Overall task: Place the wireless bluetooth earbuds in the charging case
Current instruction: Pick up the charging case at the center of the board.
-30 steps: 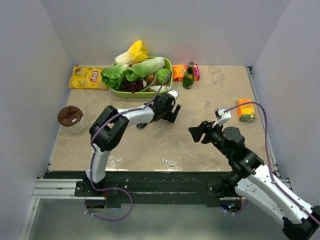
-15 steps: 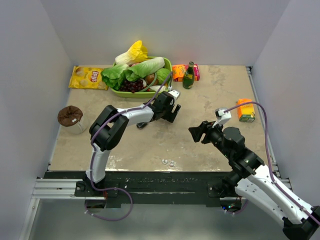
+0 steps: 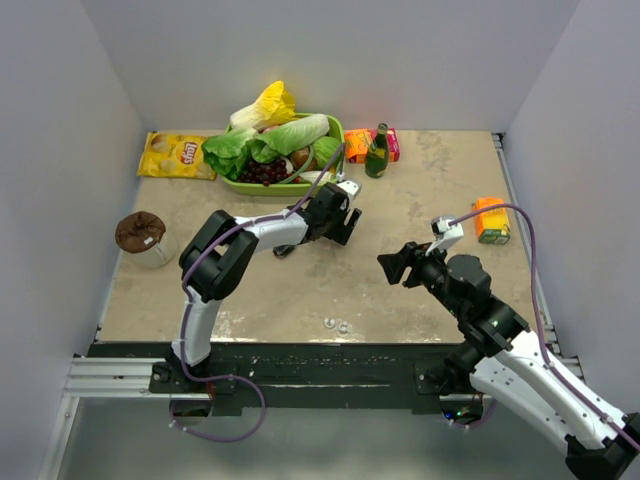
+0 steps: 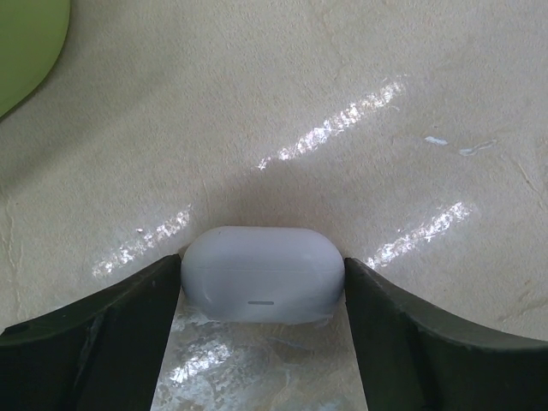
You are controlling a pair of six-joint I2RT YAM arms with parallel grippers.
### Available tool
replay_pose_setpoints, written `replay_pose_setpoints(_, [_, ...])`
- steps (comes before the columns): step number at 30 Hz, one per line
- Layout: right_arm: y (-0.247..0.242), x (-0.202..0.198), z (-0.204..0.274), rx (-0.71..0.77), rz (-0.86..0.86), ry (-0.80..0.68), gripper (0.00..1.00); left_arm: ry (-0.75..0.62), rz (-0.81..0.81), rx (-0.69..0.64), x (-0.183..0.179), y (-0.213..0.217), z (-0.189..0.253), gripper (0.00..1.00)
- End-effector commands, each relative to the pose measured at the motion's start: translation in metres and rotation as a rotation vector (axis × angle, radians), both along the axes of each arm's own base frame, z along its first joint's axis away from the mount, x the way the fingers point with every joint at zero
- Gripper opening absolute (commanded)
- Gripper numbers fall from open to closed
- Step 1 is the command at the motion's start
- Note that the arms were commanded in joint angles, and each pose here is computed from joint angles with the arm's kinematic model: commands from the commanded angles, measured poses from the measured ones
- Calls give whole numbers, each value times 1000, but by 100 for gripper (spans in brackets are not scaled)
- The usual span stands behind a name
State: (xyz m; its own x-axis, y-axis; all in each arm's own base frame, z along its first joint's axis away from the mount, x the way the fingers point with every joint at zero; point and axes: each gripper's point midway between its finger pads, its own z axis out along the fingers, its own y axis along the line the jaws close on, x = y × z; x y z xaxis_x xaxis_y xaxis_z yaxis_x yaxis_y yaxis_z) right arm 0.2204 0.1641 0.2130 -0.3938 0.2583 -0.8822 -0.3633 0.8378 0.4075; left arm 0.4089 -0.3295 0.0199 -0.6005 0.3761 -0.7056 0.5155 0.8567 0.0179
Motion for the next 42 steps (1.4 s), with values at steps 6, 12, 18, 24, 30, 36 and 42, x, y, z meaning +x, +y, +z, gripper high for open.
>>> replay_pose_setpoints(6, [-2, 2, 11, 12, -10, -39, 65, 176, 13, 209, -39, 47, -66, 50])
replay_pose_setpoints(12, [2, 1, 22, 33, 6, -54, 64, 104, 6, 119, -36, 38, -38, 8])
replay_pose_setpoints(18, [3, 10, 50, 40, -16, -86, 65, -138, -16, -142, -27, 19, 61, 0])
replay_pose_setpoints(24, [22, 6, 81, 123, 77, -141, 69, -512, -234, -576, -86, 14, 185, 0])
replay_pose_setpoints(30, [65, -16, 91, 136, 350, -90, 75, -788, -468, -743, -178, 32, 212, 0])
replay_pose_setpoints(36, [73, -25, 100, 113, 429, -83, 86, -854, -527, -836, -213, 48, 229, 0])
replay_pose_setpoints(42, [98, -31, 68, -5, 497, 24, 89, -839, -546, -795, -226, 46, 212, 0])
